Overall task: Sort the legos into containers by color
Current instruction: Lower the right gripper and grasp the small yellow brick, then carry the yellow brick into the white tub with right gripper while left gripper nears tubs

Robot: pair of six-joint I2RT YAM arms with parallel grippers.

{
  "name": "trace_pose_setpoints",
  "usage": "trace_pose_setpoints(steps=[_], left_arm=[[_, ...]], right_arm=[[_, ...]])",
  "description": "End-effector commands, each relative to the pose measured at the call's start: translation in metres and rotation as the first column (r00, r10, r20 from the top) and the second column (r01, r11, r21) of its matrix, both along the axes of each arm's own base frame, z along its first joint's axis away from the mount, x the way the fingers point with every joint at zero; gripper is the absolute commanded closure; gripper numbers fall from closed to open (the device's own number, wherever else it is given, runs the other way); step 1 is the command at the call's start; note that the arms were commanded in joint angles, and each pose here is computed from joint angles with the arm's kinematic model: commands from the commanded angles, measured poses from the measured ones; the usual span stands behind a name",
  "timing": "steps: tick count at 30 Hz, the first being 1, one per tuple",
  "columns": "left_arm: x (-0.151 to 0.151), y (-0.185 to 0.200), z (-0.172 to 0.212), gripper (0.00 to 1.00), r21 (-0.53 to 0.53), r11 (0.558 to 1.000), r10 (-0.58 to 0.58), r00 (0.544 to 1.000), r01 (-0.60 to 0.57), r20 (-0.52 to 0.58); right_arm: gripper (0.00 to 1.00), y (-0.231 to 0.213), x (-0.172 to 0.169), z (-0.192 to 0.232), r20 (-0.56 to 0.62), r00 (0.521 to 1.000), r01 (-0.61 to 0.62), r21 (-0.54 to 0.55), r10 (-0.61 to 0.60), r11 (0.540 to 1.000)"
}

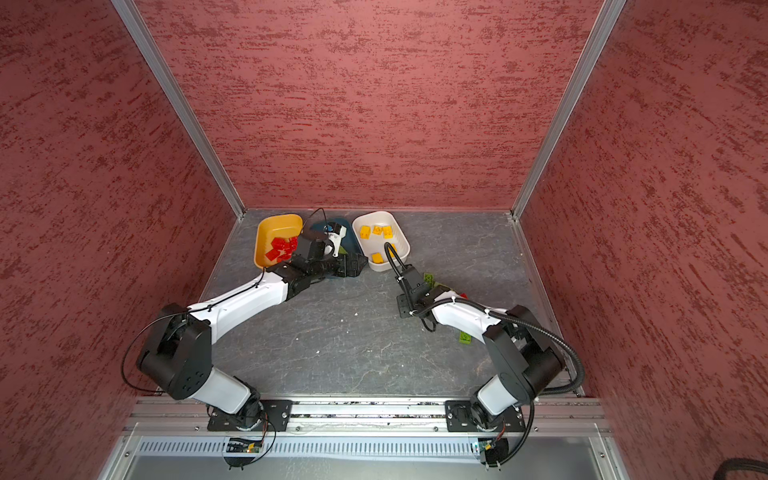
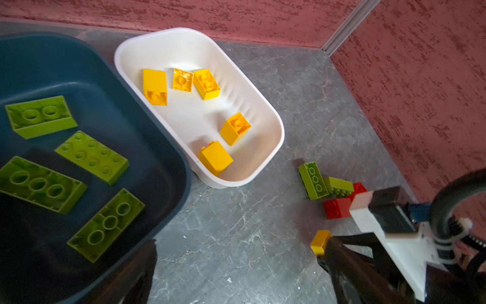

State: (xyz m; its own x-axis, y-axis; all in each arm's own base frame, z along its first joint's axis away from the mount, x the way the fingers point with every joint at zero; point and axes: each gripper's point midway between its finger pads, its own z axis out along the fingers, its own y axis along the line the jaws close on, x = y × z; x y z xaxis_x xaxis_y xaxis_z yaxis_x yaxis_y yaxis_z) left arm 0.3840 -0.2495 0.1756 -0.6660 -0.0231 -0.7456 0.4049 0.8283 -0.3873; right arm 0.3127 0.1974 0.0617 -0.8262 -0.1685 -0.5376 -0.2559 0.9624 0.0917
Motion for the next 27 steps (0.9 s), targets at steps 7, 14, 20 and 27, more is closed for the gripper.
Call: trace_pose_setpoints(steps=[7,14,20,27], left_arm=[[-0.007,0.004,0.026,0.01,-0.03,0.999,-0.023,0.993,0.027,0.117],[-0.01,0.003,0.035,0.01,-0.053,0.997,-0.042,0.986,0.051,0.164],[-0.009,0.002,0.032,0.01,-0.062,0.997,-0.043,0.988,0.053,0.151],[-0.008,0.002,0.026,0.01,-0.055,0.997,-0.04,0.993,0.047,0.113]], right_arm=[[0.76,0.033,0.039,0.063,0.207,0.978,-0.055,0.21,0.011,0.976],[0.77,0.05,0.075,0.102,0.358,0.934,-0.101,0.273,-0.003,0.957],[0.77,0.056,0.113,0.098,0.349,0.937,-0.066,0.272,-0.035,0.96],[0.75,0.037,0.156,0.079,0.332,0.929,0.089,0.232,-0.164,0.969]])
